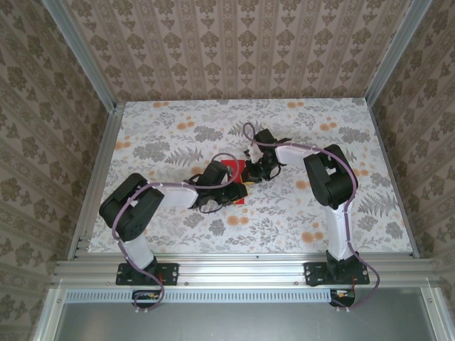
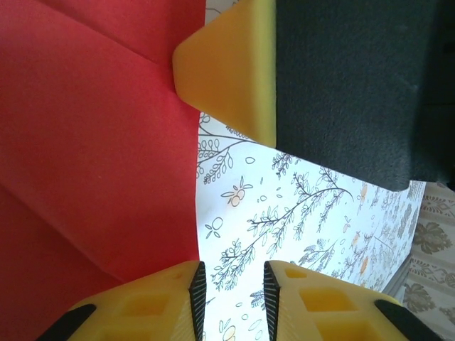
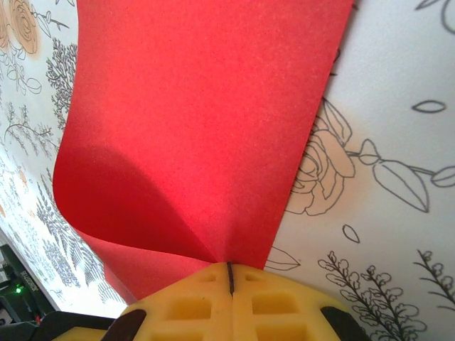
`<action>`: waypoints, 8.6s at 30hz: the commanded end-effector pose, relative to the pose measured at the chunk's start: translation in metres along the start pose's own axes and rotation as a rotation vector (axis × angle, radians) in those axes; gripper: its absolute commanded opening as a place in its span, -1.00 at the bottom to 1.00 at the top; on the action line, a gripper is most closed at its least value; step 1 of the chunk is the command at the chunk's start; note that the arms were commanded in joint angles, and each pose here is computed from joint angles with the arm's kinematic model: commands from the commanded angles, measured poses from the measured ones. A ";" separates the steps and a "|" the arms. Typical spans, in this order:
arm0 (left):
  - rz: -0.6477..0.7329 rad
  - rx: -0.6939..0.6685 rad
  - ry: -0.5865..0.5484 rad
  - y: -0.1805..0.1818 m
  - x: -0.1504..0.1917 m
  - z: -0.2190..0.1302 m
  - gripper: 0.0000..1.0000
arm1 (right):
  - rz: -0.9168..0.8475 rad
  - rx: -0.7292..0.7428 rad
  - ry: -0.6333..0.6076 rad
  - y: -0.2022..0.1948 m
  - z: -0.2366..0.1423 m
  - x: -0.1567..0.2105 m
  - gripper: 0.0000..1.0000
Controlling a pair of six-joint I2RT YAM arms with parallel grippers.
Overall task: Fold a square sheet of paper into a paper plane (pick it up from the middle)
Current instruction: Fold the triangle a second time at the center of the table.
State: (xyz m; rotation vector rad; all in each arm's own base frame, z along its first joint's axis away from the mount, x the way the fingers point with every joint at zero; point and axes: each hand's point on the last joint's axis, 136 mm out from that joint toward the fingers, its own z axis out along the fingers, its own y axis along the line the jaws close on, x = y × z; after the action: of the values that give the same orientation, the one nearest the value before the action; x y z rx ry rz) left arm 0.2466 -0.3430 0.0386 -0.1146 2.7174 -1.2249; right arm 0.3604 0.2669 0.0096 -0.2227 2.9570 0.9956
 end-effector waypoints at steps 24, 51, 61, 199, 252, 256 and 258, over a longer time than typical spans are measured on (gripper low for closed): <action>0.043 0.000 0.057 -0.013 0.005 0.009 -0.37 | 0.107 0.198 0.097 -0.065 0.031 0.031 -0.89; -0.041 -0.177 -0.089 0.029 -0.037 -0.006 -0.74 | 0.101 0.185 0.098 -0.062 0.030 0.032 -0.88; -0.097 -0.249 -0.077 0.049 -0.029 -0.006 -0.82 | 0.091 0.118 0.056 -0.038 0.018 0.017 -0.71; -0.172 -0.269 -0.161 0.113 -0.091 -0.030 -0.92 | 0.124 0.358 0.223 -0.076 0.009 0.132 -0.95; -0.059 -0.195 -0.118 0.060 -0.092 -0.023 -0.68 | 0.059 -0.006 -0.034 0.014 -0.056 0.086 -0.73; -0.016 -0.132 -0.157 0.022 -0.103 -0.039 -0.38 | 0.005 0.064 -0.131 0.015 -0.070 0.065 -0.56; -0.009 -0.118 -0.178 0.012 -0.105 -0.048 -0.18 | -0.015 0.100 -0.160 0.016 -0.072 0.053 -0.52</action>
State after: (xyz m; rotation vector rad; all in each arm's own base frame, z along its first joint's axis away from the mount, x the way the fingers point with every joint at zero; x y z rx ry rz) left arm 0.3385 -0.2838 0.0404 -0.2714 2.6857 -1.0045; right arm 0.2924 0.2350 0.0692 -0.1483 2.8715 0.9555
